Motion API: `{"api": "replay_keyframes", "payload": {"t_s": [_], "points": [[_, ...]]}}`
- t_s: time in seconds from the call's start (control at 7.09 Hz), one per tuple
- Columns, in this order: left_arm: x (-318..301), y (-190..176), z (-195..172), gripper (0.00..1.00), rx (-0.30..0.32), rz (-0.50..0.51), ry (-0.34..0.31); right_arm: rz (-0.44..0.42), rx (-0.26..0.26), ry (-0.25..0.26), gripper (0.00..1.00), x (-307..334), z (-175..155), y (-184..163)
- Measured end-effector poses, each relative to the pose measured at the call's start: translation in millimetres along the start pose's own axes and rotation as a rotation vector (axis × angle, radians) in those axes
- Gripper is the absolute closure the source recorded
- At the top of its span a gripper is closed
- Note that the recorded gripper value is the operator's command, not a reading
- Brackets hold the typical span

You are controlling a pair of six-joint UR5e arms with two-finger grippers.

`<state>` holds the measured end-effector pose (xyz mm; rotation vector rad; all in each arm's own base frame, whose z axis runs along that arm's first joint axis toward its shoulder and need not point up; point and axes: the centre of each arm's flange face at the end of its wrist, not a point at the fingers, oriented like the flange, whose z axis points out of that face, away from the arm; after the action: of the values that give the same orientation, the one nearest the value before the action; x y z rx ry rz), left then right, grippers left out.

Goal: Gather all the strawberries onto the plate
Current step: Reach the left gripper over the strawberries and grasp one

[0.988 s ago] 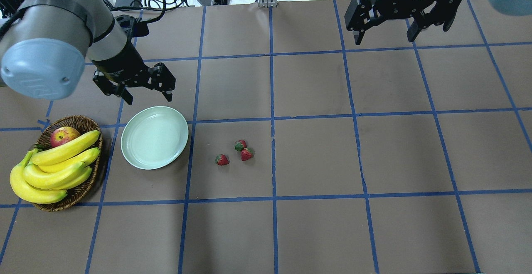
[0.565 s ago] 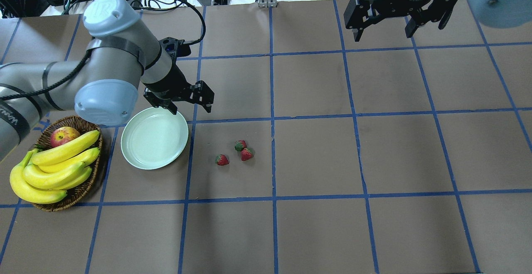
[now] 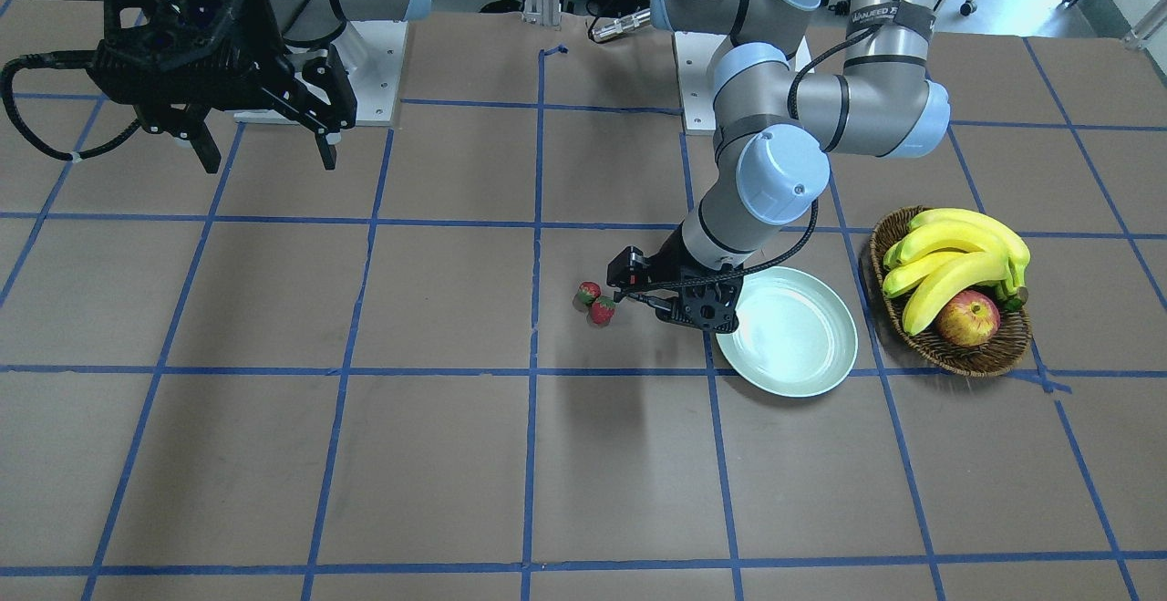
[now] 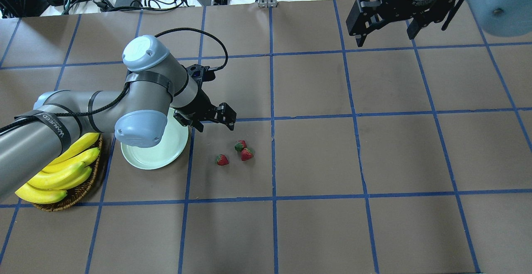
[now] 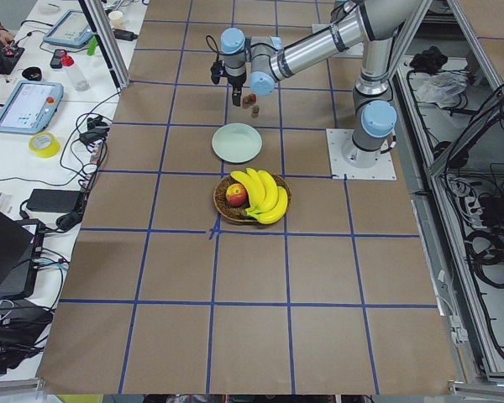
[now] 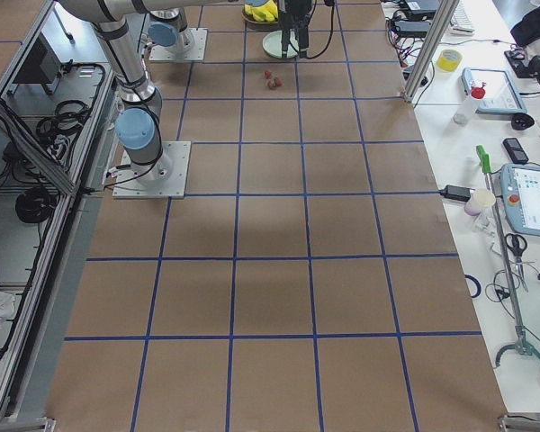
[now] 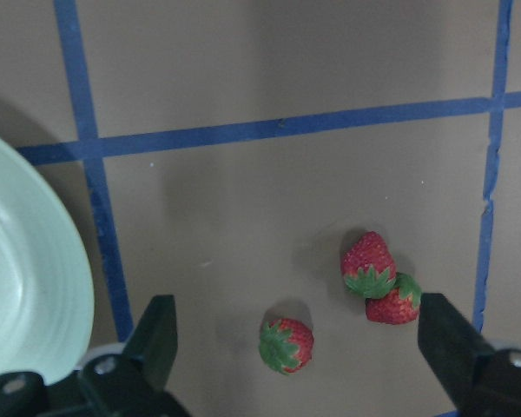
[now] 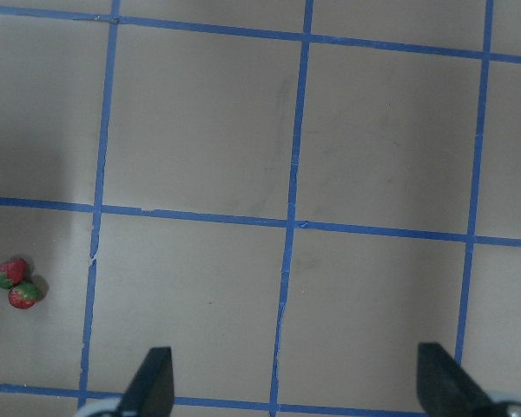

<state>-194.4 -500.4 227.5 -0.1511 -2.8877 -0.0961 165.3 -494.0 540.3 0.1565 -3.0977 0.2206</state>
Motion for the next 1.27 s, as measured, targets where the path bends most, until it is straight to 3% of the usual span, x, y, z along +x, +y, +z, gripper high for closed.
{"api": "replay_keyframes", "payload": {"t_s": [0.99,1.27], "points": [[35.4,11.1,56.5,0.0,-0.082,0.174,-0.011,0.034,0.004,0.003,0.0,18.7,2.1,-5.1],[33.8,11.9,69.4,0.16,-0.096,0.178,-0.017,0.05,0.004,-0.021,0.0,24.5,1.6,-5.6]]}}
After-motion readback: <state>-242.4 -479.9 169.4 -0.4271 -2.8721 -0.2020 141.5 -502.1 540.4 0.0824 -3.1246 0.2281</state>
